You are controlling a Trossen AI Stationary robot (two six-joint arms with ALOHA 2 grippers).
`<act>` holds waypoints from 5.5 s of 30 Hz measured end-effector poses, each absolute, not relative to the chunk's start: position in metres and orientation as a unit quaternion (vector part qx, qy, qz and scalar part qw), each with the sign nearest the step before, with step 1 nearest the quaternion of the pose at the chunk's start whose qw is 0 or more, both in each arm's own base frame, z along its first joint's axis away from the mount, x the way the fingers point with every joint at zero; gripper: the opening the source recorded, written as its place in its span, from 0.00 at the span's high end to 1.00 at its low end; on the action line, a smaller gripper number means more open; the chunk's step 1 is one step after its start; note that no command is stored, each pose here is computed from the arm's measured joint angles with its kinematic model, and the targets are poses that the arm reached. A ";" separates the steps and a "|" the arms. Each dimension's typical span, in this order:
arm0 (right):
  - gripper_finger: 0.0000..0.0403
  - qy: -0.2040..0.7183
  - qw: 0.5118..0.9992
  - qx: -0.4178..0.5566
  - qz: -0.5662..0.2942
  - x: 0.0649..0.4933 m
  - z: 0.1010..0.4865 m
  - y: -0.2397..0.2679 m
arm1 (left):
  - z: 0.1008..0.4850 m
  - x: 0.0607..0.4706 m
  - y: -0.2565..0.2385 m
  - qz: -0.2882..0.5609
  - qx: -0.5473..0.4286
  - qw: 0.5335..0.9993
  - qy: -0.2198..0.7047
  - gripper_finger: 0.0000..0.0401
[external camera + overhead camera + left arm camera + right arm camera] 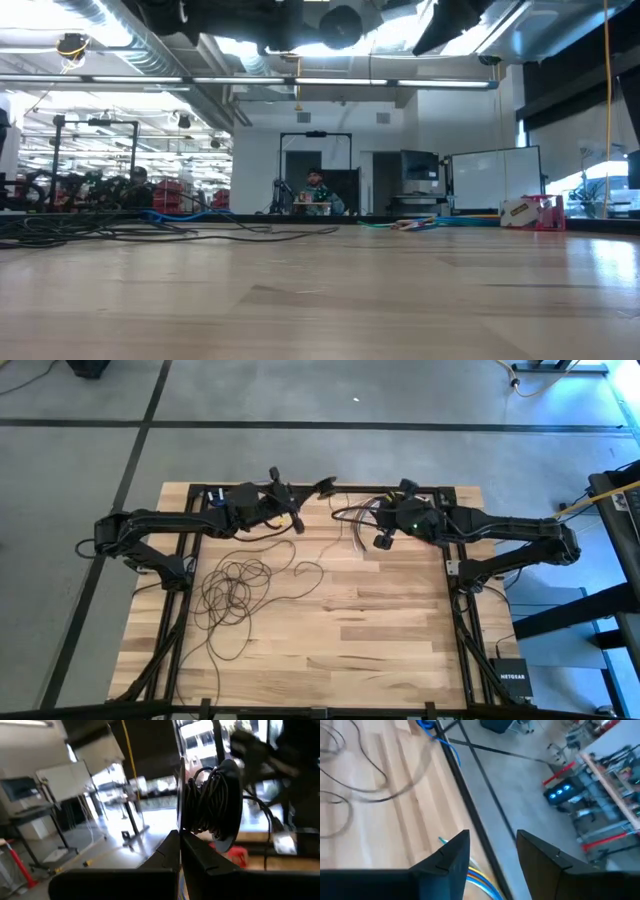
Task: Coiling cords
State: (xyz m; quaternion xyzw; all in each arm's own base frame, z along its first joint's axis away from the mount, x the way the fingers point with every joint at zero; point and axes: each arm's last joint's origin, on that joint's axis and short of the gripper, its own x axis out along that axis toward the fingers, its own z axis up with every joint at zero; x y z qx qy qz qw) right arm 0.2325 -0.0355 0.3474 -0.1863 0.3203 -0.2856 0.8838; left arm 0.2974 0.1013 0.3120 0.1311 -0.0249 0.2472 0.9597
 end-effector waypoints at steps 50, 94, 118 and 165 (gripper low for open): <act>0.59 0.136 0.981 -0.041 -0.132 0.262 0.256 -0.056 | 0.309 0.299 0.102 0.246 0.166 0.955 -0.001 1.00; 0.99 0.141 0.942 -0.169 -0.253 0.281 0.241 -0.072 | 0.323 0.303 0.080 0.120 0.153 0.976 -0.099 1.00; 0.91 0.072 0.972 -0.116 -0.190 0.300 0.229 -0.071 | 0.311 0.313 0.089 0.131 0.162 0.973 -0.104 1.00; 0.64 0.003 0.975 -0.198 -0.099 0.244 0.304 -0.023 | 0.294 0.317 0.076 -0.013 0.258 0.965 -0.033 1.00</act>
